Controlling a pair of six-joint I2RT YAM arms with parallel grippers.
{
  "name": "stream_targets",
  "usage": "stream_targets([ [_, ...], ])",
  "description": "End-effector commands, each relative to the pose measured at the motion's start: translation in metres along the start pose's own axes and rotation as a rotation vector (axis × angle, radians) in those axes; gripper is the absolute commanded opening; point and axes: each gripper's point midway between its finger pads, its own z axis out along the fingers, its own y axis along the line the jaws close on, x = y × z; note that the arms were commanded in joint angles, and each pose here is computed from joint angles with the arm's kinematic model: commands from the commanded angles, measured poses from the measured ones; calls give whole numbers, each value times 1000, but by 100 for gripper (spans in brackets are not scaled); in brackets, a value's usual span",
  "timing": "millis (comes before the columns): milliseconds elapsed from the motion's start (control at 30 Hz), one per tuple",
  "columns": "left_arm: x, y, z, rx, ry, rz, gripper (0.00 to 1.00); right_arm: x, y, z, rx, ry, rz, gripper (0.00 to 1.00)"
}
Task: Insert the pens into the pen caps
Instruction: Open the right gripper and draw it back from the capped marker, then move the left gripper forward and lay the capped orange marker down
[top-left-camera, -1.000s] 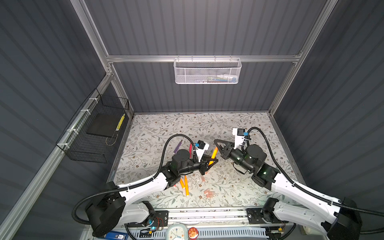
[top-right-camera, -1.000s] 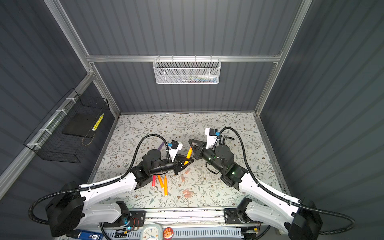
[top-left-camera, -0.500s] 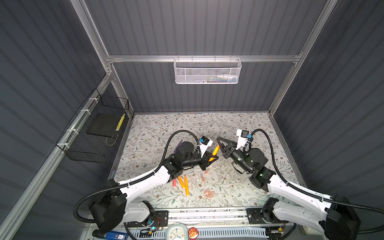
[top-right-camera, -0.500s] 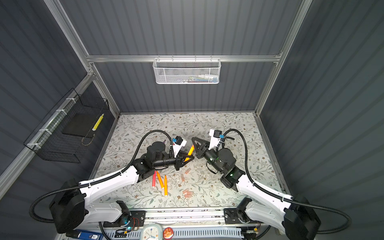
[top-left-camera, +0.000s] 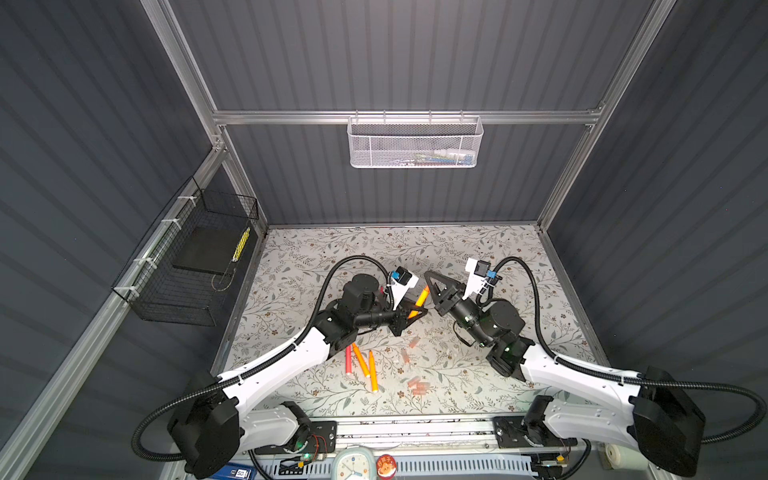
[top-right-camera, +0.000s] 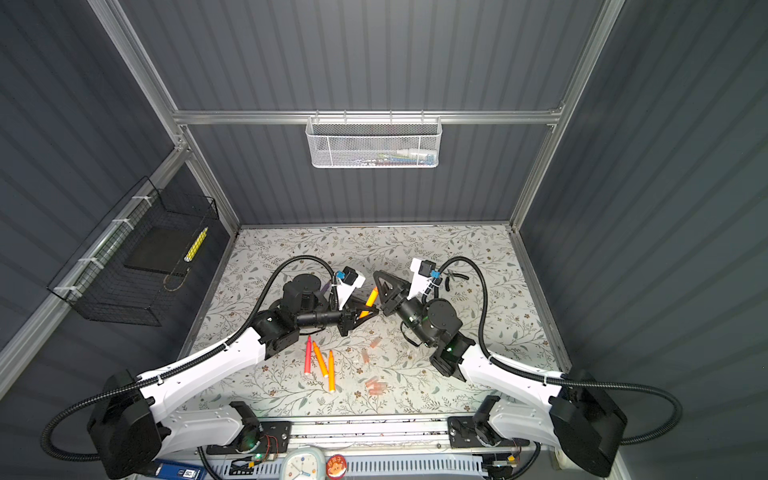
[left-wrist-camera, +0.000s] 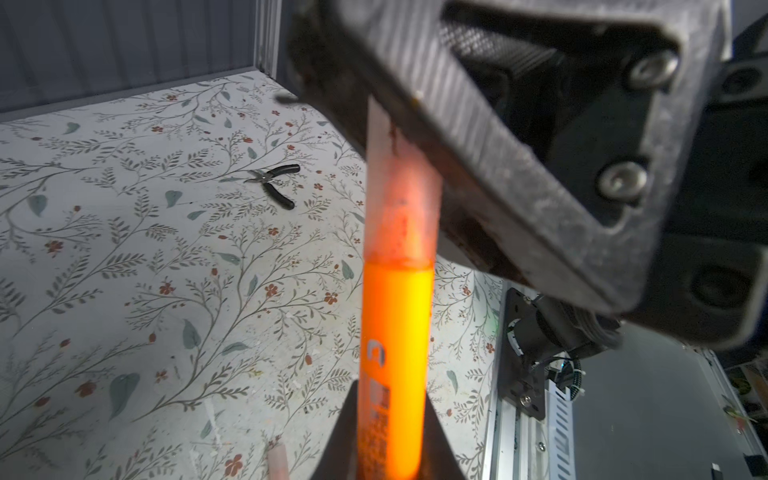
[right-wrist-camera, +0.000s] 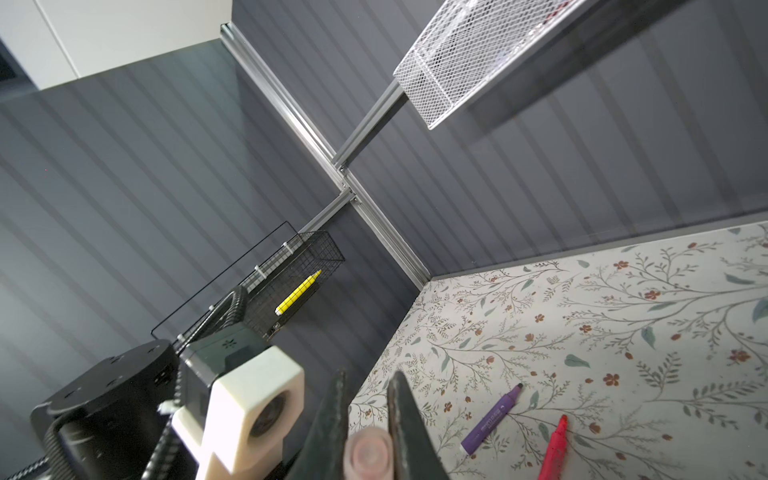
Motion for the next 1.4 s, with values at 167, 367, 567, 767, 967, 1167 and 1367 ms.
stream_targets([
  [167, -155, 76, -77, -503, -533, 48, 0, 146, 25, -34, -78, 501, 138, 0],
  [367, -131, 75, -67, -462, -472, 40, 0, 131, 11, -29, 14, 451, 67, 0],
  [567, -67, 81, -42, -408, -298, 10, 0, 98, -29, -33, 215, 377, 4, 17],
  [767, 12, 104, -16, -421, -112, -99, 0, 38, -72, -59, 391, 258, -1, 69],
  [967, 57, 123, 6, -448, 20, -219, 0, -11, -106, -99, 552, 168, -83, 91],
  [1167, 77, 136, 46, -451, 134, -301, 0, -62, -158, -147, 862, 56, -273, 99],
  [1367, 92, 139, 81, -634, 280, -224, 0, -86, -222, -189, 1157, -16, -357, 99],
])
